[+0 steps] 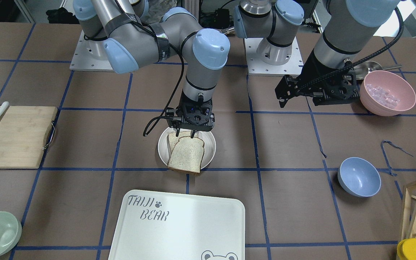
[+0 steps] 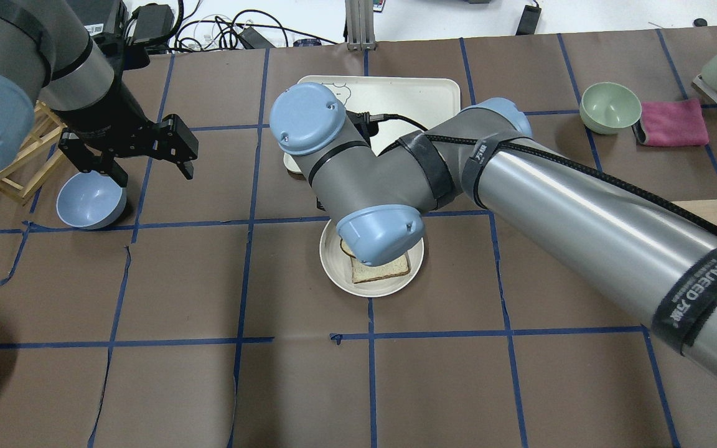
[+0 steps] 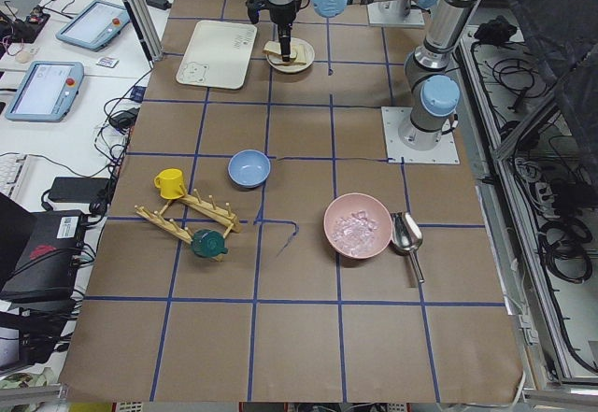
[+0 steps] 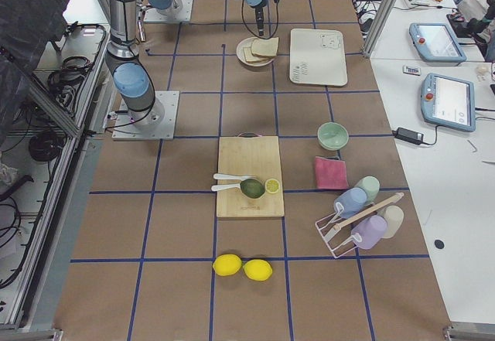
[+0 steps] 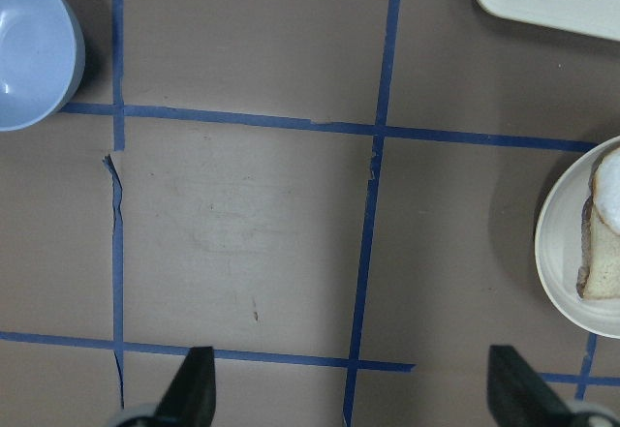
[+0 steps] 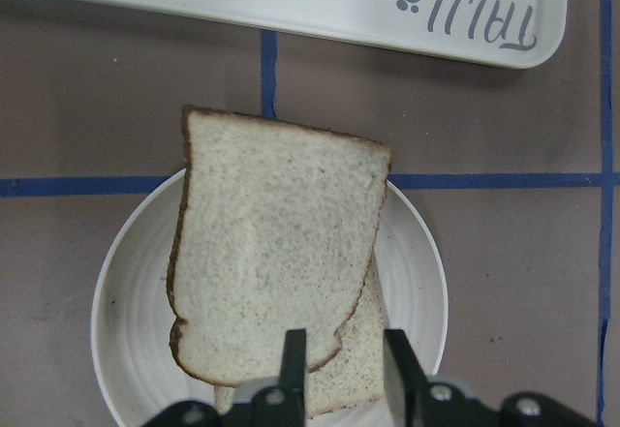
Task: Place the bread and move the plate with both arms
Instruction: 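Lower the bread onto the egg toast and open the right gripper, then raise the right gripper away from the plate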
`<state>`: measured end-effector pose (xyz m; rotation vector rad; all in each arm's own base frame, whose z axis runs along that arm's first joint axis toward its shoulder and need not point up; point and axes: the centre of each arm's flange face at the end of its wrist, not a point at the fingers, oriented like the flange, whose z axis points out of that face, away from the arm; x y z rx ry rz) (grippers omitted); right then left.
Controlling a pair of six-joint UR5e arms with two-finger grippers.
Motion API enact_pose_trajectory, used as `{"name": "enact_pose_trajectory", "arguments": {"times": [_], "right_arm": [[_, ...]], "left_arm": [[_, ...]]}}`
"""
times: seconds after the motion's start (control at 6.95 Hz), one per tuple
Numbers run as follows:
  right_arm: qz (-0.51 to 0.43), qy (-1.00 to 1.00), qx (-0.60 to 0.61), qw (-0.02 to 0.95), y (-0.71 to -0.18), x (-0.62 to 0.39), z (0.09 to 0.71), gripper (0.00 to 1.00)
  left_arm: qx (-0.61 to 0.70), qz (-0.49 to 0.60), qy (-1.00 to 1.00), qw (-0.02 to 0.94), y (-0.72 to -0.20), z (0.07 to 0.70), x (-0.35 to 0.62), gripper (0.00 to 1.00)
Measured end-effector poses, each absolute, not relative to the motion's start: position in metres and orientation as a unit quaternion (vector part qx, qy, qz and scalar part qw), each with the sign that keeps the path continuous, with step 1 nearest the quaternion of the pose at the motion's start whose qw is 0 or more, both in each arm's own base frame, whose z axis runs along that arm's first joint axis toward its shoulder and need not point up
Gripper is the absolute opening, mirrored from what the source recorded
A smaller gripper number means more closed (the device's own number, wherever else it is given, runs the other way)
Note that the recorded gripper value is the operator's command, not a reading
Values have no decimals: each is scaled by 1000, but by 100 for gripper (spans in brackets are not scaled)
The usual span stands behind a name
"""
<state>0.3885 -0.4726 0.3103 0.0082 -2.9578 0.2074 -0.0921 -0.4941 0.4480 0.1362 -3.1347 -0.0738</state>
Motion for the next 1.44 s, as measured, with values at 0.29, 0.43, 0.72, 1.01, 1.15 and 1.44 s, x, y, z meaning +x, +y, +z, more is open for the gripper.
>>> {"name": "enact_pose_trajectory", "arguments": {"times": [0.29, 0.43, 0.72, 1.01, 1.15, 1.44], "right_arm": [[63, -996, 11, 56, -500, 332, 352, 100], [60, -997, 26, 49, -515, 294, 380, 100], [46, -998, 35, 13, -525, 240, 435, 100], [42, -999, 6, -28, -539, 199, 475, 100], [35, -999, -2, -33, -541, 188, 488, 100], [31, -999, -7, -34, -541, 182, 500, 100]], "left_arm": [[44, -22, -999, 4, -494, 449, -92, 100], [44, -22, -999, 5, -494, 448, -92, 100], [48, -29, -998, 1, -498, 442, -88, 100], [55, -40, -998, 1, -508, 428, -80, 100], [56, -39, -998, 4, -516, 419, -80, 100], [49, -39, -997, 36, -532, 382, -95, 100]]}}
